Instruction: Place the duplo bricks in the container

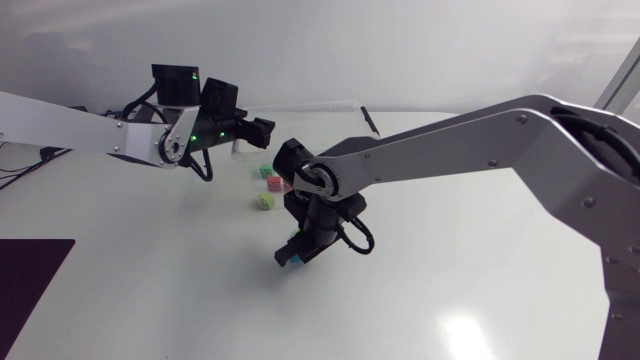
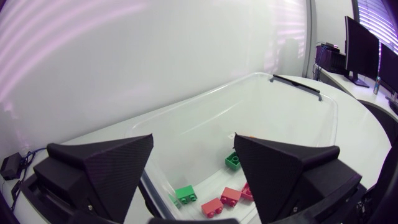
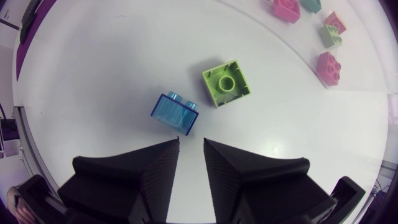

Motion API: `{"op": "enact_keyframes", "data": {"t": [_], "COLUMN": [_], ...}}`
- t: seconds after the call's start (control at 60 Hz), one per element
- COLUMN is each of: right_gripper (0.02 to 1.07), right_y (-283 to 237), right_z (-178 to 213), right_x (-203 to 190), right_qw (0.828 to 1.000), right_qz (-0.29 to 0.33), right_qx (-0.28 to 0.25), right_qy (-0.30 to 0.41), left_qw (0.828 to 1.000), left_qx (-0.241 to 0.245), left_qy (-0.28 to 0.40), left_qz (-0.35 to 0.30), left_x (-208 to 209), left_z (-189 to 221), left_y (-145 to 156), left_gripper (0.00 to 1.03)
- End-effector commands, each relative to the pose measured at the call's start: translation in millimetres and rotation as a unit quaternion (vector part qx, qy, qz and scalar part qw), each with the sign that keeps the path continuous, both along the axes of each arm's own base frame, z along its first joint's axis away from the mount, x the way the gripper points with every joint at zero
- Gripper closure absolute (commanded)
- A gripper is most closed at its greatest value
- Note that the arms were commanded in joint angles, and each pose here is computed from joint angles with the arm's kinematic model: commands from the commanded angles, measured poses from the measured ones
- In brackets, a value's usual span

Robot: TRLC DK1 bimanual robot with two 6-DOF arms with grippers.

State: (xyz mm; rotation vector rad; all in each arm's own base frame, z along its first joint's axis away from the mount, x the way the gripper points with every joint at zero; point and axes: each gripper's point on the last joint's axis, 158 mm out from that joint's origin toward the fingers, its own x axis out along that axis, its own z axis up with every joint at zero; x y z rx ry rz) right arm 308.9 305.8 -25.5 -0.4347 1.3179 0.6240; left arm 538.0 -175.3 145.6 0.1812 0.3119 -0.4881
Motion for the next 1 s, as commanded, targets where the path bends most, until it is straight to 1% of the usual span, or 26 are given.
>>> {"op": "enact_keyframes", "data": {"t": [0.0, 0.033, 0.05, 0.133, 0.167, 0.2, 0.25, 0.333, 0.417, 0.5, 0.683, 0.817, 0.917, 0.983], "right_gripper": [0.74, 0.73, 0.70, 0.40, 0.25, 0.17, 0.12, 0.08, 0.07, 0.07, 0.09, 0.13, 0.13, 0.16], "right_y": [-5.1, -4.8, -4.3, -5.1, -4.3, -2.5, 1.7, 7.1, 11.7, 18.1, 25.4, 24.6, 20.8, 18.3], "right_z": [0.3, 1.1, 1.9, 0.3, -0.8, -1.1, -0.5, 0.2, 1.0, 1.9, -1.1, -5.0, -6.2, -5.9], "right_x": [-2.9, -2.6, -2.1, -3.9, -5.5, -6.4, -5.1, -2.1, -1.3, -0.3, 5.3, 8.2, 7.4, 7.9], "right_qw": [1.000, 1.000, 1.000, 1.000, 1.000, 1.000, 1.000, 1.000, 1.000, 1.000, 0.999, 0.999, 0.997, 0.996], "right_qz": [-0.010, -0.010, -0.010, -0.008, -0.005, -0.003, -0.001, 0.005, 0.010, 0.021, 0.023, 0.007, -0.017, -0.033], "right_qx": [0.000, -0.001, 0.000, -0.008, -0.013, -0.015, -0.014, -0.015, -0.016, -0.019, -0.027, -0.043, -0.059, -0.065], "right_qy": [0.003, 0.004, 0.003, 0.011, 0.015, 0.017, 0.014, 0.013, 0.013, 0.013, 0.019, 0.024, 0.037, 0.046], "left_qw": [1.000, 1.000, 1.000, 1.000, 1.000, 1.000, 0.999, 0.999, 0.999, 0.999, 0.998, 0.998, 0.998, 0.998], "left_qx": [-0.011, -0.011, -0.010, -0.007, -0.005, -0.006, -0.003, -0.004, -0.002, -0.004, -0.003, -0.006, -0.007, -0.007], "left_qy": [-0.017, -0.017, -0.018, -0.021, -0.022, -0.026, -0.029, -0.034, -0.037, -0.040, -0.044, -0.047, -0.049, -0.048], "left_qz": [0.007, 0.008, 0.009, 0.010, 0.010, 0.011, 0.012, 0.019, 0.025, 0.029, 0.035, 0.037, 0.038, 0.040], "left_x": [-3.2, -6.1, -7.1, -16.1, -20.2, -24.1, -29.3, -36.6, -41.6, -45.7, -52.5, -56.4, -57.9, -59.0], "left_z": [21.2, 23.1, 24.3, 28.5, 30.3, 33.9, 35.8, 41.8, 45.0, 49.0, 53.0, 55.8, 58.1, 57.4], "left_y": [4.6, 7.1, 8.2, 12.9, 14.7, 16.4, 20.1, 29.1, 38.4, 47.7, 60.7, 66.6, 70.8, 72.9], "left_gripper": [0.05, 0.05, 0.05, 0.05, 0.05, 0.05, 0.05, 0.05, 0.05, 0.05, 0.05, 0.05, 0.05, 0.05]}}
